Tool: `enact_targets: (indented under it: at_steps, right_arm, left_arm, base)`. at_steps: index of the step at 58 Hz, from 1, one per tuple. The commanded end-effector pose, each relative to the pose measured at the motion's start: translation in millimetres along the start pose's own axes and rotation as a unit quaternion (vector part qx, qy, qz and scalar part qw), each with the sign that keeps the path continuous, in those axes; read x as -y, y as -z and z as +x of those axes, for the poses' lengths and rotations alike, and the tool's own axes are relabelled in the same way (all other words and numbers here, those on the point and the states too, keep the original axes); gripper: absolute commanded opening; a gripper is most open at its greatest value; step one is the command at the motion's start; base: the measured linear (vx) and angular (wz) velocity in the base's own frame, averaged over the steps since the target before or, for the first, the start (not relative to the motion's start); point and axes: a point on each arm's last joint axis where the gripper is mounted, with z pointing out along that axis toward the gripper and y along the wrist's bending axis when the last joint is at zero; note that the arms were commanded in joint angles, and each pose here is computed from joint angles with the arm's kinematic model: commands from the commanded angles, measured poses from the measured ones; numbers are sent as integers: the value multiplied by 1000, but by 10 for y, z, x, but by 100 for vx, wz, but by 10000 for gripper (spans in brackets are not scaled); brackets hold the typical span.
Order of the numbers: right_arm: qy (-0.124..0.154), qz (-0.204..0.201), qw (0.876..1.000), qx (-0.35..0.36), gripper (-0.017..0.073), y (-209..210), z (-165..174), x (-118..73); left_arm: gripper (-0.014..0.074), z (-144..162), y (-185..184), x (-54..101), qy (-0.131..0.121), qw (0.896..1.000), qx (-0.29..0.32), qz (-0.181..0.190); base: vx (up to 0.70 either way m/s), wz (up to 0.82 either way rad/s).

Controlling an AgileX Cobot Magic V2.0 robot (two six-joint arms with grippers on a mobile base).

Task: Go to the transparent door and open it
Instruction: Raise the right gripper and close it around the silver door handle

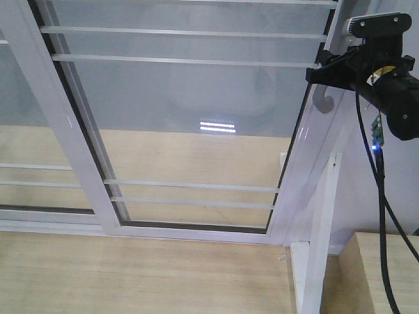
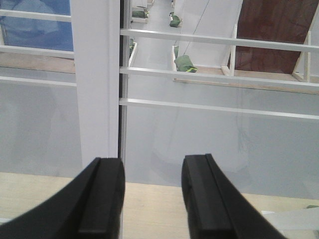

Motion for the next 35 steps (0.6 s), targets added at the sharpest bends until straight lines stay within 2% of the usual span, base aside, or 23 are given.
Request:
enact_targets:
  at_steps: [1,21,35]
  right_arm:
    - [5,15,996,84,405,0,-357,95]
    - [5,15,996,87,364,-339,-350,96]
    - [-4,15,996,89,317,-391,-371,98]
  left_arm:
    - [412,-187,6,28,7,998,56,9]
    - [412,-189,6,28,7,998,57,9]
    - [412,-189,6,28,7,998,57,9]
  base:
    - [0,0]
    - [0,0]
    - [0,0]
